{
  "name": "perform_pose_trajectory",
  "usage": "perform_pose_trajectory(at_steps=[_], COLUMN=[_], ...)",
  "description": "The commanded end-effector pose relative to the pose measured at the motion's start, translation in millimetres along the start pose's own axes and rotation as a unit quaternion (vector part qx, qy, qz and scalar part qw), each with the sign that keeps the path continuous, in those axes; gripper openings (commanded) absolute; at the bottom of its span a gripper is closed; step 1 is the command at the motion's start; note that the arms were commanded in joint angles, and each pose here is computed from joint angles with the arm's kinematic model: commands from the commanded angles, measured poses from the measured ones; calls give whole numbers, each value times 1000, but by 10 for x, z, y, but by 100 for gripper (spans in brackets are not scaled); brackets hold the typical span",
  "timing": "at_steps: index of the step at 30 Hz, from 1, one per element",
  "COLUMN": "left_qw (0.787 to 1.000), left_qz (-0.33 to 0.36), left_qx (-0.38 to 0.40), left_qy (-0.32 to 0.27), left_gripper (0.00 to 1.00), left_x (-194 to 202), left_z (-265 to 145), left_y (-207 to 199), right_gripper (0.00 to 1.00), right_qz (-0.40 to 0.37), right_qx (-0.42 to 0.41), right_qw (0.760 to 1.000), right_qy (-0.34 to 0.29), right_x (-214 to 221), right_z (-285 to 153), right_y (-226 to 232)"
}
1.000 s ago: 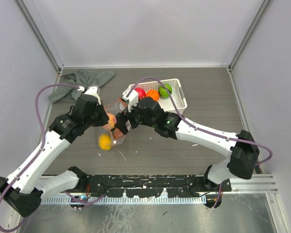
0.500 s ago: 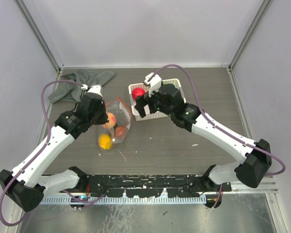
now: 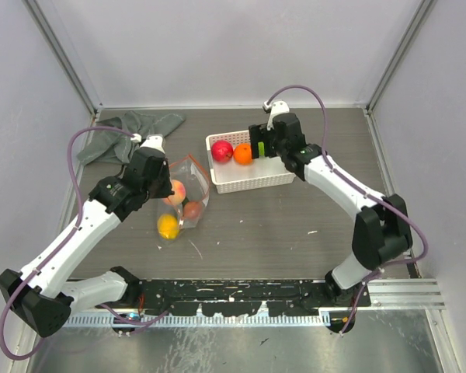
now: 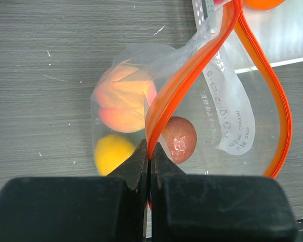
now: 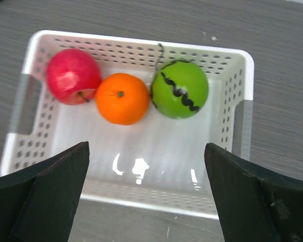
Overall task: Place the food in the zip-top bag and seal the zipper
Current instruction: Place the fake fruit in the zipper food storage bag, then pick up the fake fruit from the bin.
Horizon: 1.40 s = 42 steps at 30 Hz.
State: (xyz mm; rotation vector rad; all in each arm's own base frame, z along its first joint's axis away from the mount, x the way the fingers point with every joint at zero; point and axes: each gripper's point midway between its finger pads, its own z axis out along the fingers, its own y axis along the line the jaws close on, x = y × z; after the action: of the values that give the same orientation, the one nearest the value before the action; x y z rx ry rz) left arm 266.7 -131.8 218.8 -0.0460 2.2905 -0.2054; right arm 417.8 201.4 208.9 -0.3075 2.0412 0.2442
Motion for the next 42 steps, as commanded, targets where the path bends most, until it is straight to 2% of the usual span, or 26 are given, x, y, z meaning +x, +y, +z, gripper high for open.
perform_pose_trajectory(at_steps=[1,8,17,22,28,36,39,42], left_qw=[999,998,998,998,998,999,998,998], left_qz=[-5,-2,-3,-1,3,3,2,1], left_qx=[9,12,12,9,9,13,15,18], left_qy=[-49,-56,-61,-59,-56,-52,-53,-53], left_gripper=[0,0,0,0,0,0,0,0], left_x=[-308,-322,-311,-306,-305,-281,-285,-288], left_z=[-91,-101,-126,-140,-133,-136,-145,-149], left_y=[-55,-55,-26,-13,-18,-28,-30,-44], right_gripper=[100,100,100,100,99,88,81,70], right_qz=[36,57,73,81,87,97,95,90], right_qx=[49,74,75,84,83,97,97,92], right_qw=[997,994,992,992,993,990,991,992], right_qy=[-46,-57,-68,-41,-12,14,13,5], right_x=[-274,-196,-191,50,347,630,609,522], right_z=[296,825,1390,1662,1711,1658,1589,1472], right_y=[-291,-538,-592,-658,-661,-796,-807,-798])
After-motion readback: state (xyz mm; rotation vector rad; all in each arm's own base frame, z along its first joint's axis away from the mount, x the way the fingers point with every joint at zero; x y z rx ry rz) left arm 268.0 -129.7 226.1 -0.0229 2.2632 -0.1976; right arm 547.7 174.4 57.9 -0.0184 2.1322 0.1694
